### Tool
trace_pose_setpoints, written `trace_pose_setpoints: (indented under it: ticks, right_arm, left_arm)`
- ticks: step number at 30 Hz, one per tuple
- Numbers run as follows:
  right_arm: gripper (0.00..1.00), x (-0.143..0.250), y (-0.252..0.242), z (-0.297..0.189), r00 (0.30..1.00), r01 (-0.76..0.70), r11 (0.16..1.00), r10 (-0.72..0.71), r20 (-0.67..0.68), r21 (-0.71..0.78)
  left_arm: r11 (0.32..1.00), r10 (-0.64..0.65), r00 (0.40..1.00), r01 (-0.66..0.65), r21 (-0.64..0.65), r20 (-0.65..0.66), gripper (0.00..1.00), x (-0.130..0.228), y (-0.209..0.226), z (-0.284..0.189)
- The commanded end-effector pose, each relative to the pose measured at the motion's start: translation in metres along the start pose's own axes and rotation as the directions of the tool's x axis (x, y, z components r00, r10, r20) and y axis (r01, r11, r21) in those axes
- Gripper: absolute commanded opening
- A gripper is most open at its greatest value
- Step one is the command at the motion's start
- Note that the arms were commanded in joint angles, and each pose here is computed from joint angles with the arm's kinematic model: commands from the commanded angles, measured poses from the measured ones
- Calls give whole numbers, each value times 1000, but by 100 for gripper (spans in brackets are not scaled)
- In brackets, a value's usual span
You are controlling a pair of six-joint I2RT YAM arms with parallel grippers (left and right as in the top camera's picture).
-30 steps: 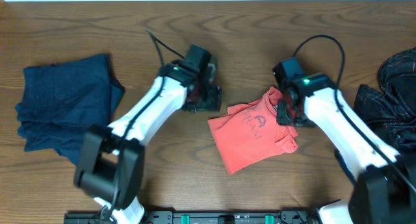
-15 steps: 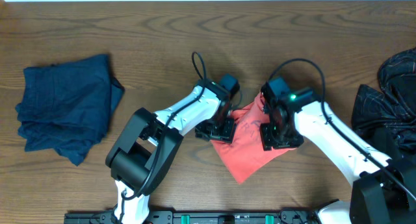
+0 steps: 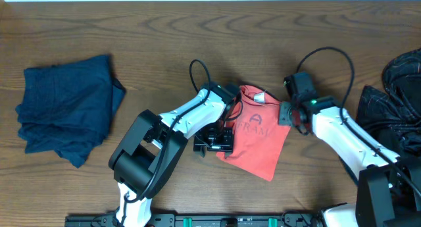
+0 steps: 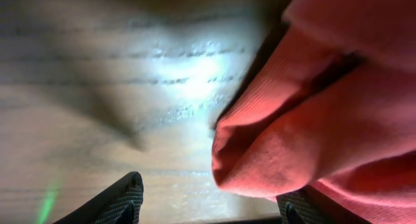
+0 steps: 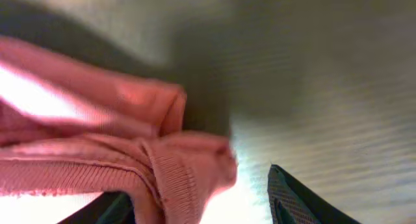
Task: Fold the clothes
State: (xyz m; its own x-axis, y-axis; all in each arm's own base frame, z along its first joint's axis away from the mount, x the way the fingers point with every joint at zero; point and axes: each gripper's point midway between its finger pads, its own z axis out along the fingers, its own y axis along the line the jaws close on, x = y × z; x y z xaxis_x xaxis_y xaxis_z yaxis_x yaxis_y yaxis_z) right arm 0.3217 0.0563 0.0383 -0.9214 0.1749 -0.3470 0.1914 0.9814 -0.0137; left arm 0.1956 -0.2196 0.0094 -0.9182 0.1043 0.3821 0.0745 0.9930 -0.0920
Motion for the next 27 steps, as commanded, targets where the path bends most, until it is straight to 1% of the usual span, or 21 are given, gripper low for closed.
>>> trace_pose_setpoints:
  ticks: [1, 5, 7, 8, 10, 13, 15, 17, 19, 21, 23, 27]
  right_arm:
    - [59, -35, -4, -13, 996, -8, 1000, 6, 90, 19]
    - [58, -59, -2, -26, 986, 70, 997, -74, 148, 30]
    - [58, -70, -12, -32, 980, 62, 994, -79, 184, 96]
    - [58, -75, -18, -35, 976, 51, 990, -77, 202, 132]
    - [59, -81, -28, -40, 972, 33, 982, -75, 222, 186]
    - [59, -80, -33, -42, 975, 30, 979, -73, 209, 202]
    - [60, -74, -36, -40, 981, 29, 978, -67, 180, 204]
    - [61, -62, -35, -38, 989, 29, 981, -55, 134, 191]
    - [61, -51, -33, -37, 995, 46, 984, -61, 84, 171]
    - [62, -41, -32, -36, 997, 52, 986, -60, 44, 161]
    - [64, -34, -35, -36, 999, 47, 985, -51, 16, 168]
    - [65, -23, -39, -38, 999, 50, 983, -45, -29, 179]
  left_arm:
    - [1000, -16, 1000, 16, 16, 9, 67, -1, -2, -1]
    - [1000, -10, 1000, 9, 27, 27, 66, -4, -5, -3]
    - [1000, -11, 999, 10, 27, 34, 66, -5, -4, -5]
    - [1000, -11, 999, 10, 26, 44, 63, -6, -3, -7]
    - [1000, -14, 996, 14, 9, 93, 63, -12, 3, -17]
    - [1000, -19, 979, 19, -2, 201, 63, -24, 11, -44]
    - [1000, -4, 956, -4, 26, 294, 69, -35, 11, -68]
    - [994, 43, 910, -82, 77, 412, 85, -51, 3, -94]
    - [974, 112, 858, -195, 116, 501, 93, -64, -10, -114]
    - [943, 162, 819, -292, 157, 550, 97, -71, -25, -126]
    - [913, 201, 795, -363, 184, 572, 99, -78, -37, -128]
    - [895, 238, 785, -406, 185, 572, 99, -94, -45, -112]
